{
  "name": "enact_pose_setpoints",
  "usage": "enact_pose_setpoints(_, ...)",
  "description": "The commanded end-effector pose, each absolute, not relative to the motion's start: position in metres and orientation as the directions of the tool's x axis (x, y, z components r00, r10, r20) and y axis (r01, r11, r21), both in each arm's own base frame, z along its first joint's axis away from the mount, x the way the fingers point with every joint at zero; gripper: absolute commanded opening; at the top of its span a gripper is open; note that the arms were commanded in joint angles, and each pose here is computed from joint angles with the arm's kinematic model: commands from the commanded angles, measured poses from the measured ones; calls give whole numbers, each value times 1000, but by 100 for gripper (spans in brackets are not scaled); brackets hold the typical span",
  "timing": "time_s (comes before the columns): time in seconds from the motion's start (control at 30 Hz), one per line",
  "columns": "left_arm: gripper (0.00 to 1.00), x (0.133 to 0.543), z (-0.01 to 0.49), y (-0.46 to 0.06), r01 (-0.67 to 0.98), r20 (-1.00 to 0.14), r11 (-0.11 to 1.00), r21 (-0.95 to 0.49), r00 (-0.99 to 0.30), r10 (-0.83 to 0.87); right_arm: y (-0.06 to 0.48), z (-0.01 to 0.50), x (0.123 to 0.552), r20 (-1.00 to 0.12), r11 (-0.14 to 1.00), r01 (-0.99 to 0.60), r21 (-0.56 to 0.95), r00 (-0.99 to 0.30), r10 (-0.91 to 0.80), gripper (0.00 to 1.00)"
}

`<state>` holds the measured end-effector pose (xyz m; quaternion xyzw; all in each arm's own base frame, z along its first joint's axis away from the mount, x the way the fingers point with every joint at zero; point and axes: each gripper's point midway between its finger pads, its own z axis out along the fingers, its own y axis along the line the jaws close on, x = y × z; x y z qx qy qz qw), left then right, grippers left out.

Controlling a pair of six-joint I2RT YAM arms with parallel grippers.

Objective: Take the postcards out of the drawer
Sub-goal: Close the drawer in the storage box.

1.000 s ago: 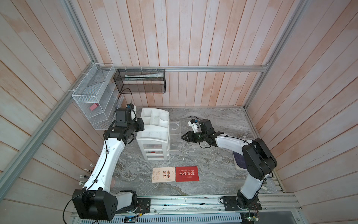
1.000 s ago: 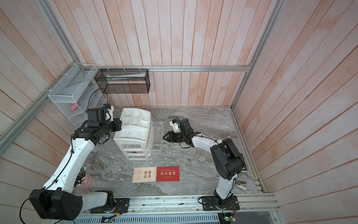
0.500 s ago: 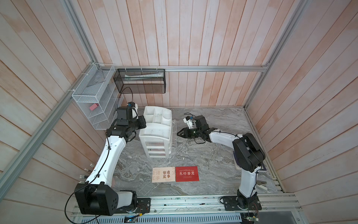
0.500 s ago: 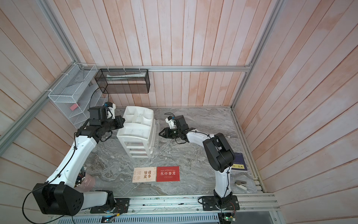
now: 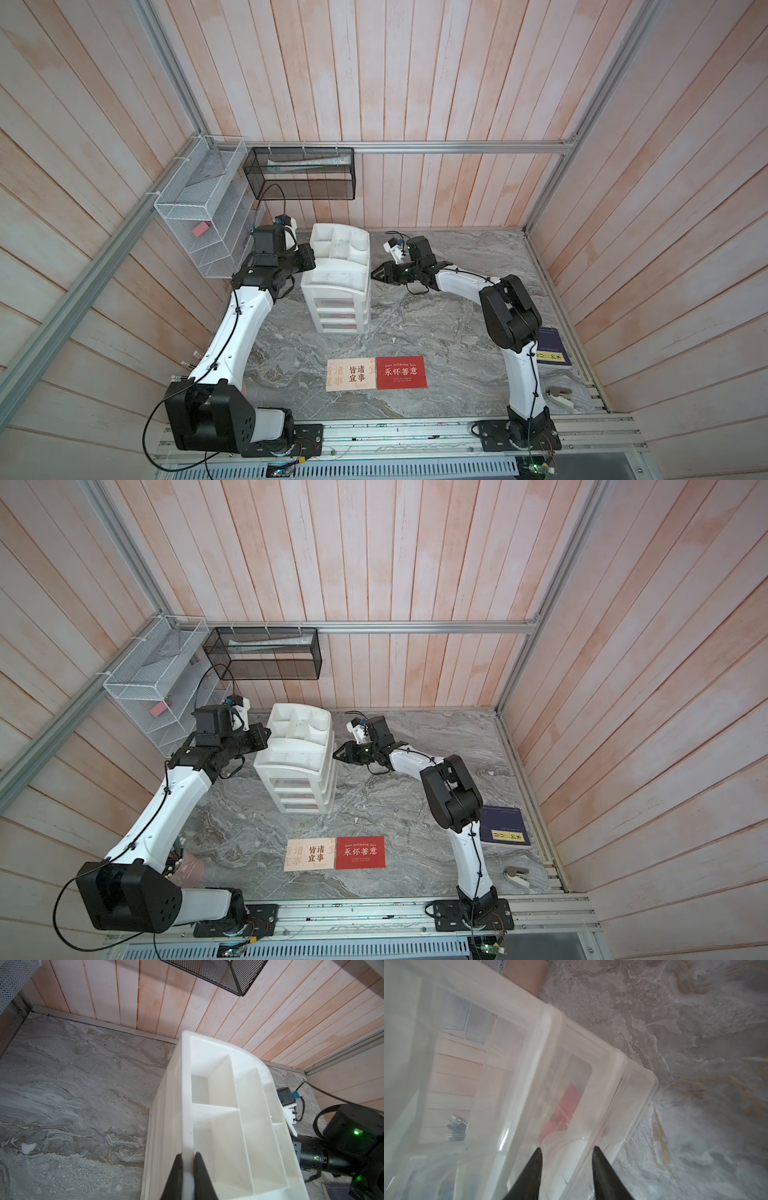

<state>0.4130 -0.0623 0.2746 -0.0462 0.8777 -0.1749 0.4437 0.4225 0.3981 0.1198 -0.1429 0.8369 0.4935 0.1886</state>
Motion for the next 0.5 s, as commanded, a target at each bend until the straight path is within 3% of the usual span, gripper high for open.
enact_pose_setpoints(0.0,6,414,259,-63,64,-743,943,-328,-634,-215,404,121,415,-444,430,-431,794,-893,-75,40)
enact_pose_setpoints(0.47,1,410,246,-55,24,-727,946,-322,-646,-232,374,103,382,-388,360,-367,858,-921,-14,43)
